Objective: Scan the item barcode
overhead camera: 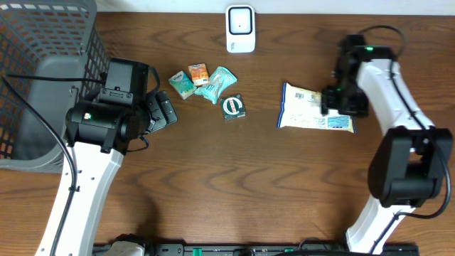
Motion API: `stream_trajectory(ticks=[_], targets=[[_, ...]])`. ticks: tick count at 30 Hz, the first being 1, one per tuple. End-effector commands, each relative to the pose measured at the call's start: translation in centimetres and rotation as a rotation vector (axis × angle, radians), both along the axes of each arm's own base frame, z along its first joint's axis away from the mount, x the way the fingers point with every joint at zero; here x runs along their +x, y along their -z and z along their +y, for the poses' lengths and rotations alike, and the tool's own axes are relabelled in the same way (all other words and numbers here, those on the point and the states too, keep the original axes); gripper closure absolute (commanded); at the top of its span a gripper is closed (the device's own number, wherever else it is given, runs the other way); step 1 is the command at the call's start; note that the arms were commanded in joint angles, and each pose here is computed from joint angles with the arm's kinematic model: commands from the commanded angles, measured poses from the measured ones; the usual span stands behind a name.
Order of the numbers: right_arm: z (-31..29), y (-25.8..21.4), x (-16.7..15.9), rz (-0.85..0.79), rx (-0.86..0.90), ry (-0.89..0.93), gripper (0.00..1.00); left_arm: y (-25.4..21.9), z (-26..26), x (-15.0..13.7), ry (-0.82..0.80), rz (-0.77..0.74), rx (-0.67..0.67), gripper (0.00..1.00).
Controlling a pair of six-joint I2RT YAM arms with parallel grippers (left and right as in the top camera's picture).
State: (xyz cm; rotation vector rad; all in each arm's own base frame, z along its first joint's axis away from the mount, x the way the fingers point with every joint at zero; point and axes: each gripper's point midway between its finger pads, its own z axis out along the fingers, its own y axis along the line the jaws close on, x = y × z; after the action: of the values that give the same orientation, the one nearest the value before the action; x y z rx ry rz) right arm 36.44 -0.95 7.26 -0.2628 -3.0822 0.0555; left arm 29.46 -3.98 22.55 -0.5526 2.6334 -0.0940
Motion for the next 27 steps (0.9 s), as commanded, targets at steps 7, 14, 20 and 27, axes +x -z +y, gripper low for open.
stream_trajectory(ticks=[7, 14, 20, 27], targets=[[-0.3, 3.6, -2.6, 0.055, 0.144, 0.039, 0.39, -0.2, 0.3, 0.0, -0.010, -0.005, 0.007, 0.02], [-0.7, 5.9, 1.1, -0.126, 0.130, 0.070, 0.80, -0.2, 0.3, 0.0, -0.010, -0.005, 0.007, 0.02], [0.2, 4.5, 7.7, -0.396, 0.183, 0.119, 0.95, -0.2, 0.3, 0.0, -0.010, -0.005, 0.007, 0.03], [6.9, -0.1, 11.2, -0.549, 0.541, -0.011, 0.88, -0.2, 0.3, 0.0, -0.010, -0.005, 0.007, 0.03]])
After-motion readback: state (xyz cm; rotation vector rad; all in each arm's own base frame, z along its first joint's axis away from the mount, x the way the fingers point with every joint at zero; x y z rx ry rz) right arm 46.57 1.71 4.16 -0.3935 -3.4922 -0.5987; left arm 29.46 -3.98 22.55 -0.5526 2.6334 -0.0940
